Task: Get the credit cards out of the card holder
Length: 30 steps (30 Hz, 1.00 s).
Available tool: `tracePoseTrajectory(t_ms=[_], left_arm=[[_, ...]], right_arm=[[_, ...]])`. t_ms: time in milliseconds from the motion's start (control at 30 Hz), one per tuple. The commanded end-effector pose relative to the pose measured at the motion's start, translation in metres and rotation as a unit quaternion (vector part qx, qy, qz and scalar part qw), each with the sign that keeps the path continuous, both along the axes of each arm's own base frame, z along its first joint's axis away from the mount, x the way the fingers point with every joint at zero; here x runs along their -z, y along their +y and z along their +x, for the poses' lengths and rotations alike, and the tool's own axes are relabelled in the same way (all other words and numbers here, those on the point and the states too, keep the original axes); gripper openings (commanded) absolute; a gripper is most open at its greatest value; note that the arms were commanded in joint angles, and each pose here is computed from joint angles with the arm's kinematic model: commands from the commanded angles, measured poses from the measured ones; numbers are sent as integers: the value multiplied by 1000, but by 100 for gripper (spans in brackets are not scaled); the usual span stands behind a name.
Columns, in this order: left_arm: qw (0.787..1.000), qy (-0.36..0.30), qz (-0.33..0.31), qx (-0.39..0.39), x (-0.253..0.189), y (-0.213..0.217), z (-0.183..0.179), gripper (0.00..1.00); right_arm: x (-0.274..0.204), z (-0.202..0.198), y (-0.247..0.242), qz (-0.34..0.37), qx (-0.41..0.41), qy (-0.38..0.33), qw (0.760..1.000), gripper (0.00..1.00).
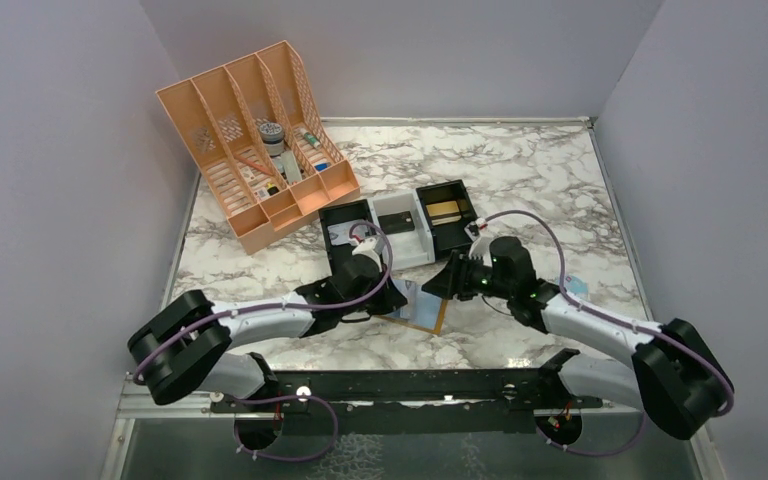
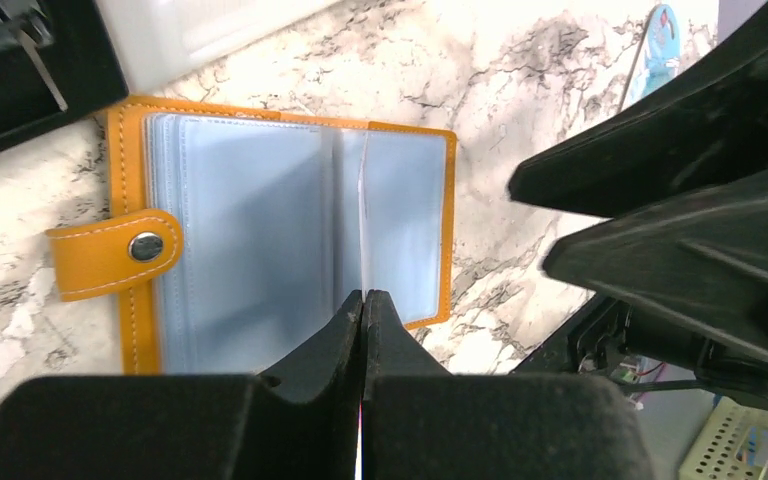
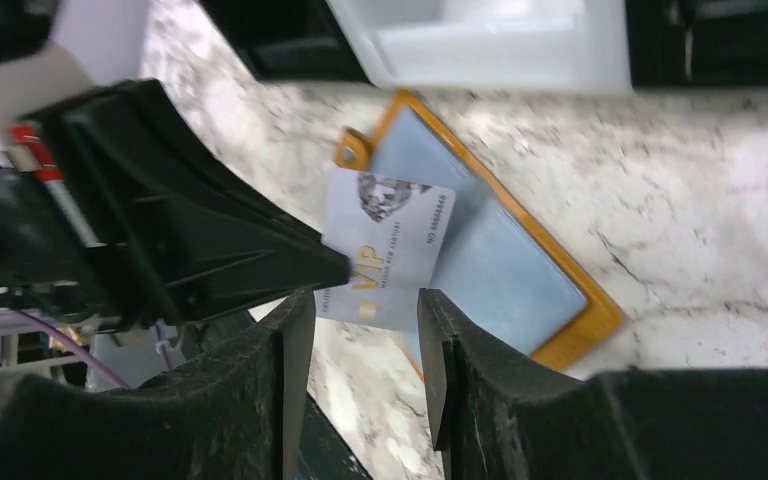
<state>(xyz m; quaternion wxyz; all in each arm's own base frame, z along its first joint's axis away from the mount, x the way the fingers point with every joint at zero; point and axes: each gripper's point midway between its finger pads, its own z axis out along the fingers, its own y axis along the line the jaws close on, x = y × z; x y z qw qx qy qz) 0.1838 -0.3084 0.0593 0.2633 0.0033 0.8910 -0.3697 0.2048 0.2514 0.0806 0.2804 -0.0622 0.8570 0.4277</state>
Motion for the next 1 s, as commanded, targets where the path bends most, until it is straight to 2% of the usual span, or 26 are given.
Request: tracePoseTrajectory(t_ms=[0,133,200,300,433,633,700,967], left_arm=[[999,-47,27,-5,-15,13,7,0],[997,-62,31,13,-24,17,4,0],[994,-97,27,33,-34,19,2,0],[989,-144,24,37,-50,31,3,0],[981,-185,-13,61,-83,33,1,0],[966,-221,-94,95,-116,39,3,0],[962,-230,-119,86,-122,49,9,0],[946,-225,-199,119,-149,63,8,0]], right_arm=[[-35,14,-3,26,31,-67,997,45],[-38,20,-12,13,65,-64,996,44],[-43,22,-20,31,100,-73,992,44],[-64,21,-23,77,111,-119,984,49],[-76,20,-13,88,77,-139,983,62],[-102,8,8,166,9,-182,969,66],[-114,5,15,181,-19,-201,963,68],[-114,1,45,167,-122,-154,966,69]])
